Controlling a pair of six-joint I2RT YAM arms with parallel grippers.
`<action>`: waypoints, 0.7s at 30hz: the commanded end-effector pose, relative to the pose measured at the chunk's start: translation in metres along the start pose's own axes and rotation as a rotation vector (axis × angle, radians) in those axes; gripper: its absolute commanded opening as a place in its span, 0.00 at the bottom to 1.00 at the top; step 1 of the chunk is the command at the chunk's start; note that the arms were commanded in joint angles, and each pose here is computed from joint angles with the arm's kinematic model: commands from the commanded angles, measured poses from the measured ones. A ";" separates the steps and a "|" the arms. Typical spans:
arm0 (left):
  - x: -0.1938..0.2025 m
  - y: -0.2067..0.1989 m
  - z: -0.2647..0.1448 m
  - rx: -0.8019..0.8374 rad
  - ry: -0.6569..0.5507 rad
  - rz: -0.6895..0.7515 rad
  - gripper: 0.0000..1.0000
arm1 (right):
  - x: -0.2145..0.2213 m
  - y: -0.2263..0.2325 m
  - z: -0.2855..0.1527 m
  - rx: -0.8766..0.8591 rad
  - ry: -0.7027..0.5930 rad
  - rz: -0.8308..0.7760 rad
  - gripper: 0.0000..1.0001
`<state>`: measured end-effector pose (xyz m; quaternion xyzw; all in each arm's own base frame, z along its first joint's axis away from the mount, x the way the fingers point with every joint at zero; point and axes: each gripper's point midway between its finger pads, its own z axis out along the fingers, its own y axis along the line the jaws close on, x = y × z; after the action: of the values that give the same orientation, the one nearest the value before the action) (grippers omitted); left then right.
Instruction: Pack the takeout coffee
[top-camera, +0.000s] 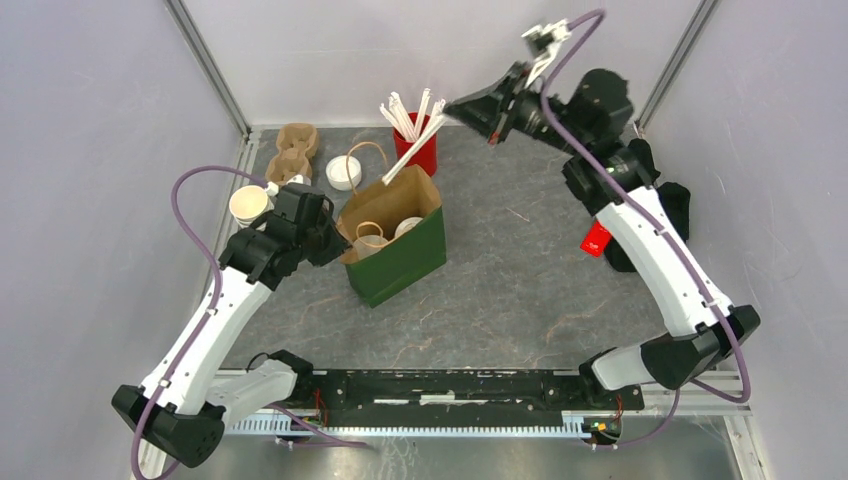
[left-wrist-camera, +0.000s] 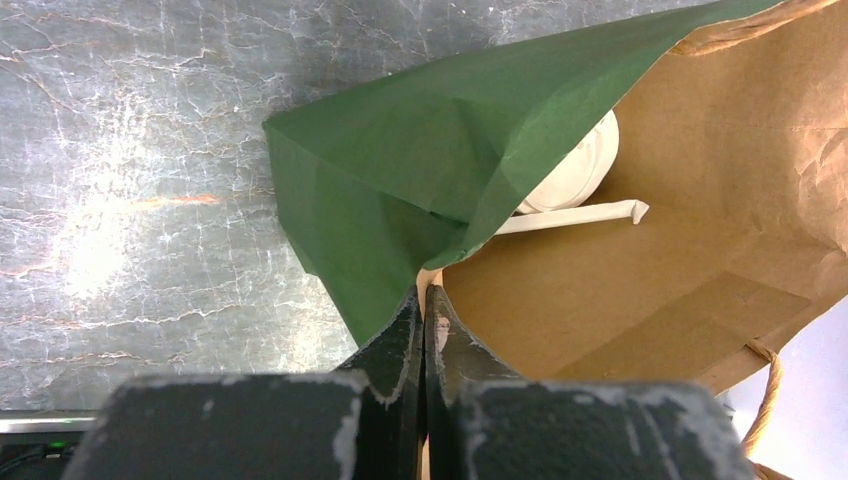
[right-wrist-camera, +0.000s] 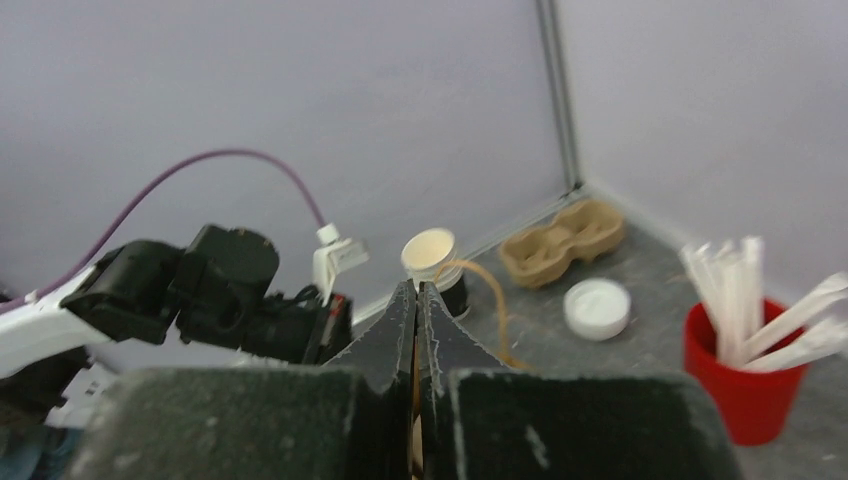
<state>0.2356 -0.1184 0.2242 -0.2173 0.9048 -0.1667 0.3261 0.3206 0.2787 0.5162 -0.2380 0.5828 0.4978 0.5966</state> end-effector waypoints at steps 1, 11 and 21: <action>-0.008 -0.009 0.000 0.035 -0.017 0.039 0.02 | 0.044 0.006 0.012 0.001 0.083 0.054 0.00; -0.011 -0.010 -0.002 0.037 -0.022 0.046 0.02 | 0.132 0.007 0.052 0.096 0.096 0.066 0.00; -0.016 -0.009 -0.005 0.032 -0.050 0.043 0.02 | 0.193 -0.024 0.063 0.184 0.418 0.087 0.48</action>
<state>0.2399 -0.1213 0.2259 -0.2082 0.9060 -0.1686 0.3277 0.3128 0.4170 0.2968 -0.2489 0.7410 0.4501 0.4316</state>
